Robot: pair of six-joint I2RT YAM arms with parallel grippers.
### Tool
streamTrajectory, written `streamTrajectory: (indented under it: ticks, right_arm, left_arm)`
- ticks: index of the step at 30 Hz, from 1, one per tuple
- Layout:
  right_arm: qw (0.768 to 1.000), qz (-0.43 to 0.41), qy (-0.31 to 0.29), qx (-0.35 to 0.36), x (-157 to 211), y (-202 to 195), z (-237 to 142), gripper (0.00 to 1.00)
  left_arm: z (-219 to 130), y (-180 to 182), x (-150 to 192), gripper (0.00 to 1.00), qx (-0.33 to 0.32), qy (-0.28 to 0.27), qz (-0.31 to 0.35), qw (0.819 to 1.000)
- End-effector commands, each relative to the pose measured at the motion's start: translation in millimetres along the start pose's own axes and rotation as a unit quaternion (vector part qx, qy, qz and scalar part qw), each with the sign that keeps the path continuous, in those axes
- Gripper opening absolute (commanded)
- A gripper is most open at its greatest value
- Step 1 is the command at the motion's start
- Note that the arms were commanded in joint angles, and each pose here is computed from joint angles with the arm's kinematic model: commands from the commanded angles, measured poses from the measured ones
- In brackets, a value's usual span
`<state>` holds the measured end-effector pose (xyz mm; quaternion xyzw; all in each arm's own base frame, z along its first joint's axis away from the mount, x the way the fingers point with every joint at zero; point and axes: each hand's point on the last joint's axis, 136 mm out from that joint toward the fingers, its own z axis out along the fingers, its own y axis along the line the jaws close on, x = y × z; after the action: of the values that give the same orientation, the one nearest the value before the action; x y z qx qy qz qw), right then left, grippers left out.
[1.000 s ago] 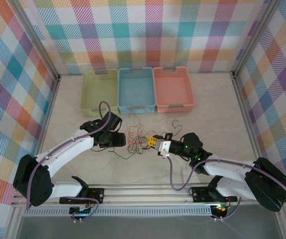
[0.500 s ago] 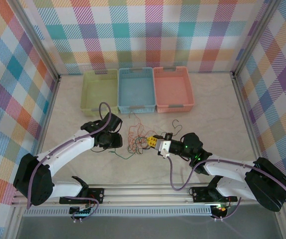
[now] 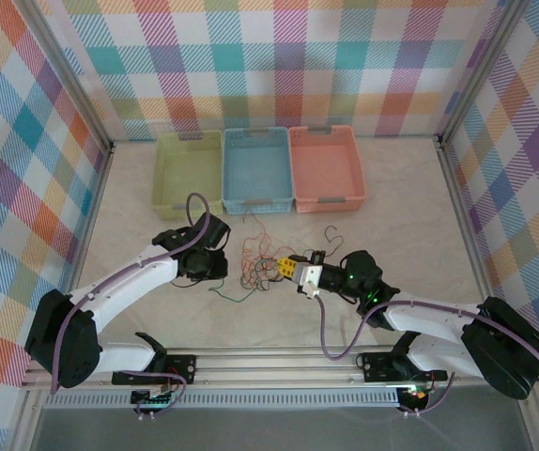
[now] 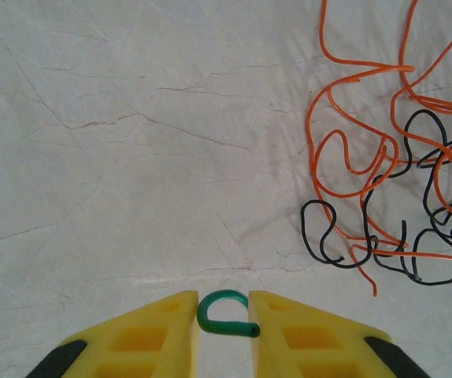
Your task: Untangle the cables
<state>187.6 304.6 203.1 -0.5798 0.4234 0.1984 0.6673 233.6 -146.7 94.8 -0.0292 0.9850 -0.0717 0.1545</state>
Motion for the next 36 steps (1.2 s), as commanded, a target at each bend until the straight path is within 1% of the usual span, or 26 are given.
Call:
streamTrajectory:
  ticks: [1, 8, 13, 16, 19, 22, 25, 29, 33, 36]
  right_arm:
    - [1.000, -0.001, -0.017, -0.003, -9.6, 0.1, -1.5, 0.00]
    - [1.000, -0.002, -0.016, 0.000, -9.6, -0.7, -2.0, 0.00]
    - [1.000, -0.001, -0.015, 0.003, -9.2, -1.7, -1.9, 0.00]
    - [1.000, 0.001, -0.012, 0.009, -8.2, -3.7, -2.1, 0.00]
    - [0.999, 0.008, 0.010, 0.038, -0.5, -14.7, -2.2, 0.00]
    - [0.994, 0.032, 0.048, 0.089, 17.4, -35.5, -6.3, 0.00]
    - [0.982, 0.086, 0.080, 0.149, 42.3, -62.2, -19.0, 0.00]
    - [0.951, 0.169, 0.126, 0.226, 81.9, -91.9, -42.3, 0.00]
    - [0.919, 0.225, 0.161, 0.281, 111.2, -107.4, -63.5, 0.00]
    - [0.906, 0.243, 0.173, 0.301, 121.9, -112.3, -70.6, 0.00]
  left_arm:
    - [-1.9, 0.7, -0.7, 0.20, -0.004, -0.012, 0.008, 1.000]
    - [-5.6, 3.2, -3.4, 0.01, -0.007, -0.025, 0.007, 1.000]
    - [-12.5, 8.7, -8.4, 0.00, -0.015, -0.046, 0.001, 0.999]
    - [-22.3, 16.9, -13.8, 0.00, -0.029, -0.072, -0.011, 0.997]
    - [-38.7, 25.2, -20.7, 0.00, -0.026, -0.108, -0.033, 0.993]
    - [-62.4, 37.9, -28.0, 0.00, -0.012, -0.152, -0.068, 0.986]
    - [-93.4, 55.6, -33.6, 0.00, 0.008, -0.206, -0.109, 0.972]
    - [-134.0, 74.1, -33.9, 0.00, 0.038, -0.265, -0.147, 0.952]
    - [-167.1, 81.3, -30.4, 0.00, 0.061, -0.310, -0.153, 0.936]
    - [-184.8, 81.6, -27.3, 0.00, 0.082, -0.333, -0.154, 0.927]
